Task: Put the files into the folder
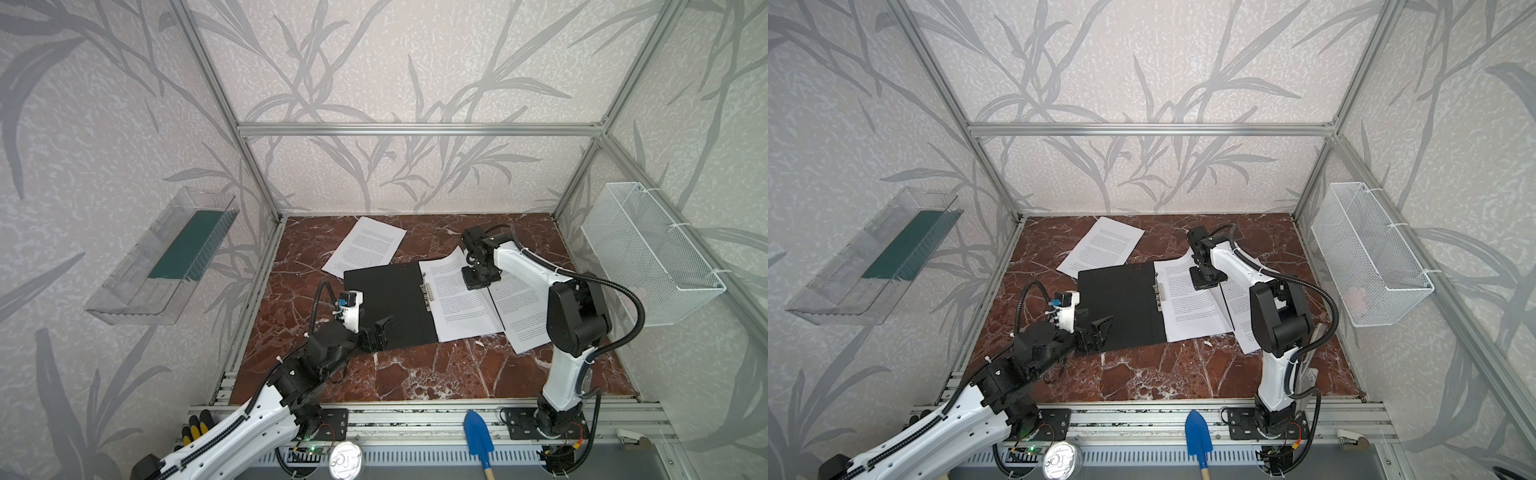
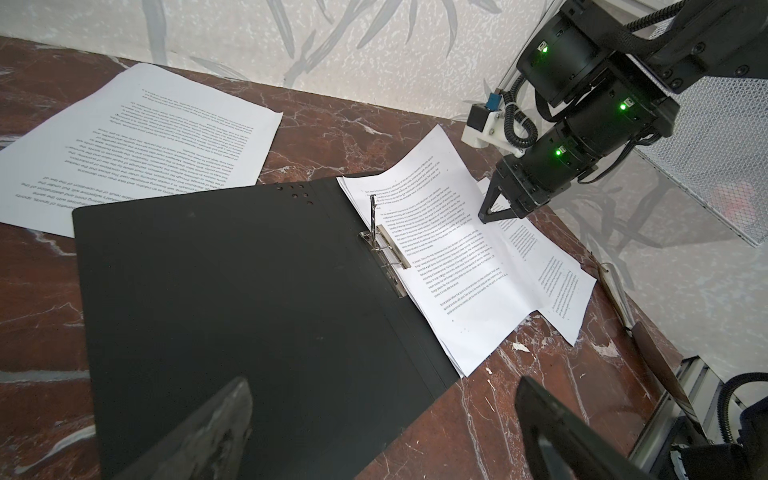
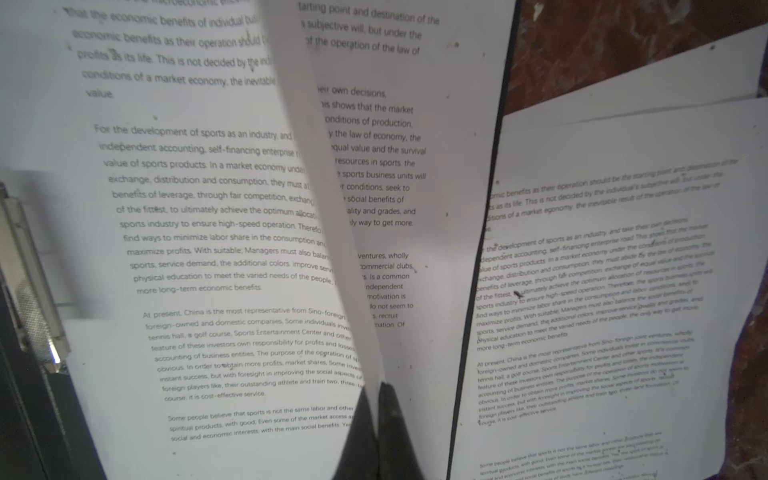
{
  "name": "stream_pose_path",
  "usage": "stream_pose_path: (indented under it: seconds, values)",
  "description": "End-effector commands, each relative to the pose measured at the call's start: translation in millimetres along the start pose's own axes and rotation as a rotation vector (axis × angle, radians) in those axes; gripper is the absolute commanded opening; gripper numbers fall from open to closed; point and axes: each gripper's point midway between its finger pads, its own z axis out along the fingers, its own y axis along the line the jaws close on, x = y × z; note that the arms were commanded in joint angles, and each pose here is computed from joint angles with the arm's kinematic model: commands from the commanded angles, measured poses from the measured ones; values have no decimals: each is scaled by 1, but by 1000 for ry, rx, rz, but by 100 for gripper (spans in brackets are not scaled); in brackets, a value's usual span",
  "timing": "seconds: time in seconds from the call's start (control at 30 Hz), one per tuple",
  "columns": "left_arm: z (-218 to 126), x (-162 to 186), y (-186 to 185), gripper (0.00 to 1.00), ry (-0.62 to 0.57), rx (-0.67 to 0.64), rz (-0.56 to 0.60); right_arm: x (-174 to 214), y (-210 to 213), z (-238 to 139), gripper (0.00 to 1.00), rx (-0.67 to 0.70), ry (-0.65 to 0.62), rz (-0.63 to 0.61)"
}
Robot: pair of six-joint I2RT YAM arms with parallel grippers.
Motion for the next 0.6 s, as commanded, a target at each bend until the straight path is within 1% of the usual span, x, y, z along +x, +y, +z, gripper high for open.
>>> stream_pose_path:
  seconds: [0.0, 0.2, 0.57]
  values:
    - [0, 1, -1, 99, -4, 8, 17, -5, 3, -1, 0, -16, -5, 15]
    - [0, 1, -1, 99, -6, 9, 16, -5, 2, 0, 0, -15, -6, 13]
    - [1, 1, -1, 99, -5, 7, 17, -10, 10, -2, 0, -56, -22, 15]
